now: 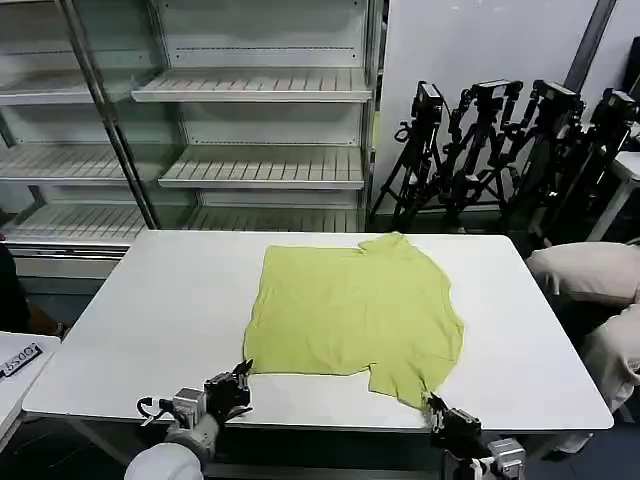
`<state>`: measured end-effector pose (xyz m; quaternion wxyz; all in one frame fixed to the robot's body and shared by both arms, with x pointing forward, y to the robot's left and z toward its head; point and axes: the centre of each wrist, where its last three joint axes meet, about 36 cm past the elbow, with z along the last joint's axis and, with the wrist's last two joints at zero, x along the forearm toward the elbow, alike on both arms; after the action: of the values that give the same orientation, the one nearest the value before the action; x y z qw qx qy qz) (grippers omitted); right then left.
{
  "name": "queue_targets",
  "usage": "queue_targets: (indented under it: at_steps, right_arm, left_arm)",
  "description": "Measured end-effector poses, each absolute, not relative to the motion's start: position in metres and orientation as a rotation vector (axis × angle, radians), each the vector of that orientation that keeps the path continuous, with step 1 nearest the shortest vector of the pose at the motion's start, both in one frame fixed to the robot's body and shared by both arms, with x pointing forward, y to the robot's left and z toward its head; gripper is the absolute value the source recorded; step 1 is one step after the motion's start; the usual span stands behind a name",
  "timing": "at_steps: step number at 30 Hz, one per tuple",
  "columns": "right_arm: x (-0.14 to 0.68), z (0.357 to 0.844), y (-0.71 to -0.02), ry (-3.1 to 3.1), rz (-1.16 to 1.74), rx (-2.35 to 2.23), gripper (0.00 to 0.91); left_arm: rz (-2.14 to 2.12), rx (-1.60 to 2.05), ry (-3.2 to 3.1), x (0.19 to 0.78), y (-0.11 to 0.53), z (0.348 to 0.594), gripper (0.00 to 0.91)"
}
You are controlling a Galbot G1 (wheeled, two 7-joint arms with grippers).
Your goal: Fold and organize the clothes.
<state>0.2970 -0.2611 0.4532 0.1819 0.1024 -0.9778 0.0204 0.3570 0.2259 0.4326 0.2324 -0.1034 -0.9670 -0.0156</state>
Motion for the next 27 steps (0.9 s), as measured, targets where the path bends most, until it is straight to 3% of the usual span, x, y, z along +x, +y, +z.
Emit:
queue_targets:
  at_steps: [12, 27]
  right_arm:
    - [0.398, 0.446, -0.27, -2.833, 0.038, 0.26, 0.0]
    - [0.47, 0.438, -0.272, -2.852, 0.052, 0.241, 0.0]
  left_arm:
    - [0.033, -0.253, -2.746, 0.427, 0.223, 0.447, 0.01]
    - [0.072, -0.221, -2.728, 0.487, 0.23, 0.437, 0.02]
